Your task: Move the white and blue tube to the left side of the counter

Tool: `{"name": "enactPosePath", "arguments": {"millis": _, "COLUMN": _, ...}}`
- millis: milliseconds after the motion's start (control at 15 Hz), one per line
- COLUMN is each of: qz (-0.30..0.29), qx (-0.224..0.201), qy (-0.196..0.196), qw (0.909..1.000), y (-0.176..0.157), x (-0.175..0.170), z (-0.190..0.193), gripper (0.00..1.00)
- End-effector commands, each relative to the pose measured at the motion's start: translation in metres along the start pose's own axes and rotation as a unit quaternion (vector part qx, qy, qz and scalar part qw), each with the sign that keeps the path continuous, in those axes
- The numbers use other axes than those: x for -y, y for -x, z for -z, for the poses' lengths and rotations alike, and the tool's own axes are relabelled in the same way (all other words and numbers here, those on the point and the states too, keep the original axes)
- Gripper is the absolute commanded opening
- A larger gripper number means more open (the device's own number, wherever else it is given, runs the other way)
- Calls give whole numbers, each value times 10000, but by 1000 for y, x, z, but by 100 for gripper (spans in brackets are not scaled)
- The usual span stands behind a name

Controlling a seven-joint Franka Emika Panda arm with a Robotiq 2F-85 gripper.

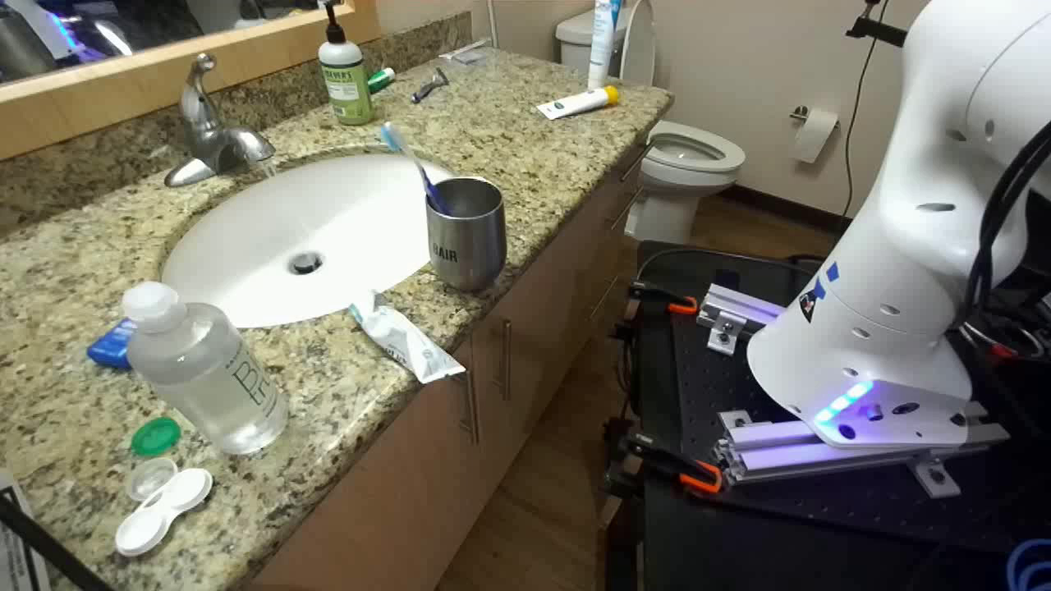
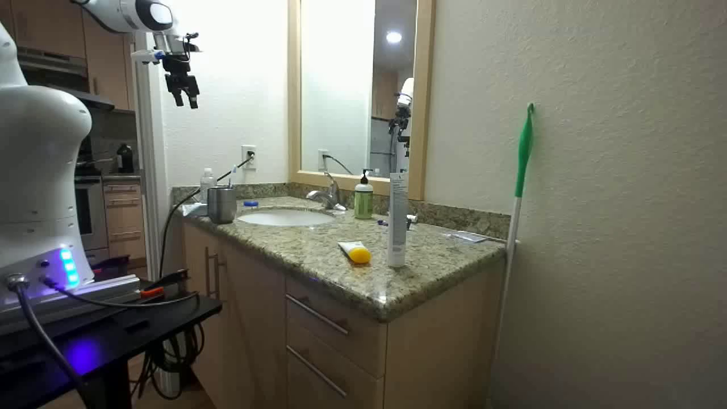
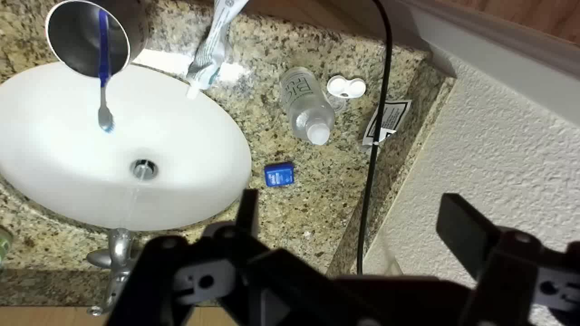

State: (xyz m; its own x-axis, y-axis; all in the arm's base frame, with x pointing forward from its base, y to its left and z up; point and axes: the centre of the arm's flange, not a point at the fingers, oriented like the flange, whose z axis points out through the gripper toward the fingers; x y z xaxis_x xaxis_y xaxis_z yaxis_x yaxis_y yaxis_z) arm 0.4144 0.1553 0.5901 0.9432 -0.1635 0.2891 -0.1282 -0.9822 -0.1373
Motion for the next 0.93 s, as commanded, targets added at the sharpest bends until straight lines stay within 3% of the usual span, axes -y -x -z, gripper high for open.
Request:
{"name": "enactPosePath", "arguments": {"millis": 0, "qz": 0, "qx": 0, "qy": 0, "qw": 10000, "y": 0, "x": 0, "z": 0, "gripper": 100}}
{"name": "enactPosePath", "arguments": {"millis": 133, "qz": 0, "qx": 0, "qy": 0, "qw": 10000, "y": 0, "x": 0, "z": 0, "gripper": 100}}
{"name": "enactPosePath", "arguments": {"millis": 267, "qz": -386, "qx": -405, "qy": 263, "qw": 9981, "y": -10, "x": -7, "z": -4, "gripper": 100}}
{"name": "enactPosePath", "arguments": {"millis": 333, "qz": -686, "qx": -657, "qy": 237, "qw": 9952, "y": -59, "x": -1, "z": 23, "gripper": 100}}
{"name": "enactPosePath", "arguments": {"millis": 600, "qz": -1789, "qx": -1130, "qy": 84, "qw": 9773, "y": -64, "x": -118, "z": 87, "gripper": 100}}
{"name": "enactPosePath", "arguments": {"millis": 867, "qz": -2998, "qx": -1372, "qy": 93, "qw": 9440, "y": -37, "x": -242, "z": 126, "gripper": 100}}
